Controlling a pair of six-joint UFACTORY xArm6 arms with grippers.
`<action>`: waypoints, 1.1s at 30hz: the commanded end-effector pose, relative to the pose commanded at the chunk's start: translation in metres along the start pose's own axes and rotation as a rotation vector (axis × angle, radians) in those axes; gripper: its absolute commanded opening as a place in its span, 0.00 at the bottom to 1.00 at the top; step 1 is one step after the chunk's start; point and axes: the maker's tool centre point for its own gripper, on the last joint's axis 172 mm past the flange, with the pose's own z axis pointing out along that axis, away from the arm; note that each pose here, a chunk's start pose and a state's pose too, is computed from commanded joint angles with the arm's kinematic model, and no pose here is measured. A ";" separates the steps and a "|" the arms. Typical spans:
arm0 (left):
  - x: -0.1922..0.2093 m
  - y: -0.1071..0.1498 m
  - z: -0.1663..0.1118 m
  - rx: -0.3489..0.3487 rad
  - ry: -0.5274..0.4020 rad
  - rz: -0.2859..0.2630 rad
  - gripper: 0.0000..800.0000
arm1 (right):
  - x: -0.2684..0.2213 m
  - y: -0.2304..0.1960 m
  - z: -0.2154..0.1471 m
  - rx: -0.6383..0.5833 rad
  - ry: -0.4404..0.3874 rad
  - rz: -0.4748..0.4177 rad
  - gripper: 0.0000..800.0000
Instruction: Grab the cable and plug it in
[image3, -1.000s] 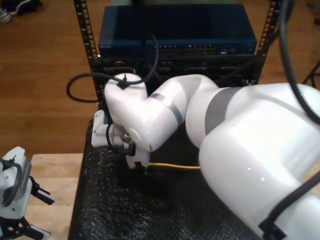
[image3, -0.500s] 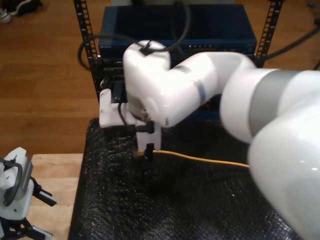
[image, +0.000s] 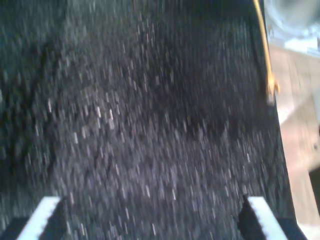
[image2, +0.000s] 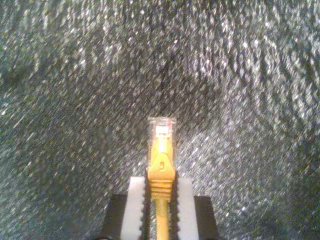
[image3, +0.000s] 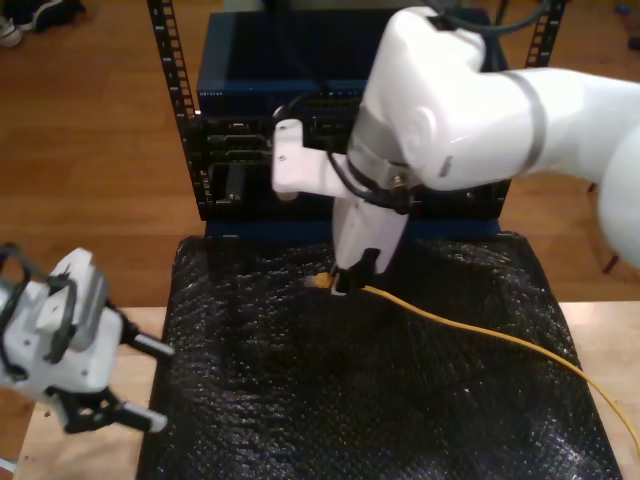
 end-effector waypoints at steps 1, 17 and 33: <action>0.004 0.001 0.004 -0.011 -0.001 0.007 1.00 | -0.001 -0.003 -0.003 0.007 0.017 0.004 0.01; 0.071 -0.003 0.029 -0.056 0.073 0.086 1.00 | -0.022 -0.036 -0.034 0.104 0.168 0.045 0.01; 0.122 -0.014 0.024 -0.039 0.172 0.112 1.00 | -0.015 -0.045 -0.047 0.127 0.239 0.049 0.01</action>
